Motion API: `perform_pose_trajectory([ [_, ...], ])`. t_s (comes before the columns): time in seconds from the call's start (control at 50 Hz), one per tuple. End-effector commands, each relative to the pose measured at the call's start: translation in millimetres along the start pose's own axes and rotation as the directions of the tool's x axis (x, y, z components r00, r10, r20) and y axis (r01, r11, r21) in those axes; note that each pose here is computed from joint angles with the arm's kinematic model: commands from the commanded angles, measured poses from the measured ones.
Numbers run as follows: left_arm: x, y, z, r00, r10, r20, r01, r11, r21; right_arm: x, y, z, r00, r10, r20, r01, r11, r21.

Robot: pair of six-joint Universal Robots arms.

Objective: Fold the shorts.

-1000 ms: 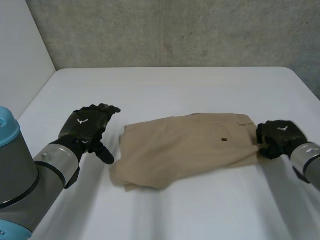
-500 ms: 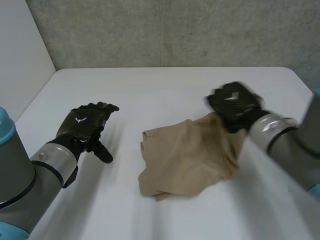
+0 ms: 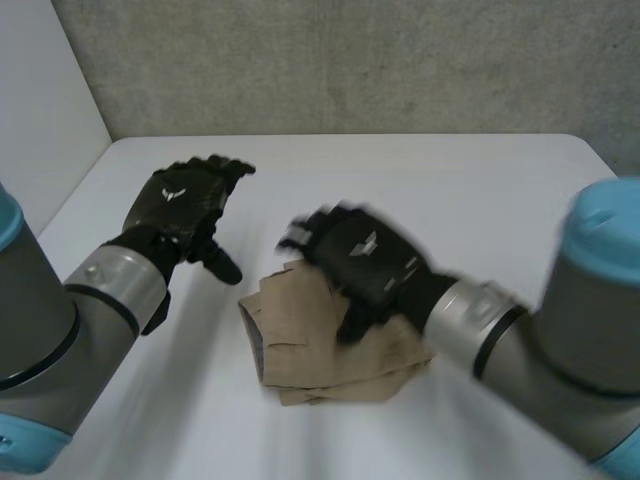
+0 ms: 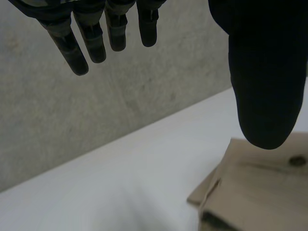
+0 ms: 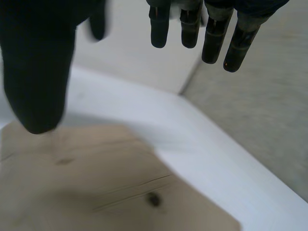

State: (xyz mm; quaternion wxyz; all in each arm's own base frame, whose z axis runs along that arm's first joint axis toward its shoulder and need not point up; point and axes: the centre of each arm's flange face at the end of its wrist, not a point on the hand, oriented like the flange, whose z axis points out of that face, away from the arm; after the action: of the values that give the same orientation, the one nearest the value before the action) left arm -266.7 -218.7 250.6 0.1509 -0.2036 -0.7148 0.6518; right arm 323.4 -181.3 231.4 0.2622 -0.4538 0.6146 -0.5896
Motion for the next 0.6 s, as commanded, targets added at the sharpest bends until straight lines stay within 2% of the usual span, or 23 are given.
perform_pose_trajectory([
  [0.02,46.3,4.2,8.4,0.993,0.004,-0.114,-0.005,1.000,-0.004,57.2,-11.8,-6.6,0.943,0.301,-0.145,-0.291,0.953,0.083],
  [0.18,63.7,59.5,21.9,0.998,0.023,-0.050,-0.032,0.984,-0.177,63.1,35.8,13.9,0.938,0.291,-0.187,-0.314,0.944,-0.105],
  [0.24,68.0,95.5,24.4,0.998,0.053,-0.037,-0.061,0.954,-0.292,68.3,72.7,24.3,0.943,0.217,-0.252,-0.281,0.925,-0.257],
  [0.34,67.1,120.6,23.0,0.997,0.072,-0.036,-0.080,0.920,-0.384,73.5,98.6,30.9,0.942,0.157,-0.295,-0.257,0.905,-0.339],
  [0.48,67.2,127.3,16.9,0.995,0.092,-0.050,-0.104,0.902,-0.420,73.4,104.0,31.3,0.940,0.155,-0.303,-0.262,0.897,-0.355],
  [0.56,68.0,115.0,14.5,0.995,0.088,-0.052,-0.102,0.912,-0.397,73.5,94.8,29.4,0.942,0.150,-0.300,-0.253,0.904,-0.345],
  [0.6,67.8,108.6,14.5,0.995,0.085,-0.051,-0.098,0.918,-0.384,74.6,75.7,25.9,0.944,0.137,-0.300,-0.232,0.922,-0.309],
])
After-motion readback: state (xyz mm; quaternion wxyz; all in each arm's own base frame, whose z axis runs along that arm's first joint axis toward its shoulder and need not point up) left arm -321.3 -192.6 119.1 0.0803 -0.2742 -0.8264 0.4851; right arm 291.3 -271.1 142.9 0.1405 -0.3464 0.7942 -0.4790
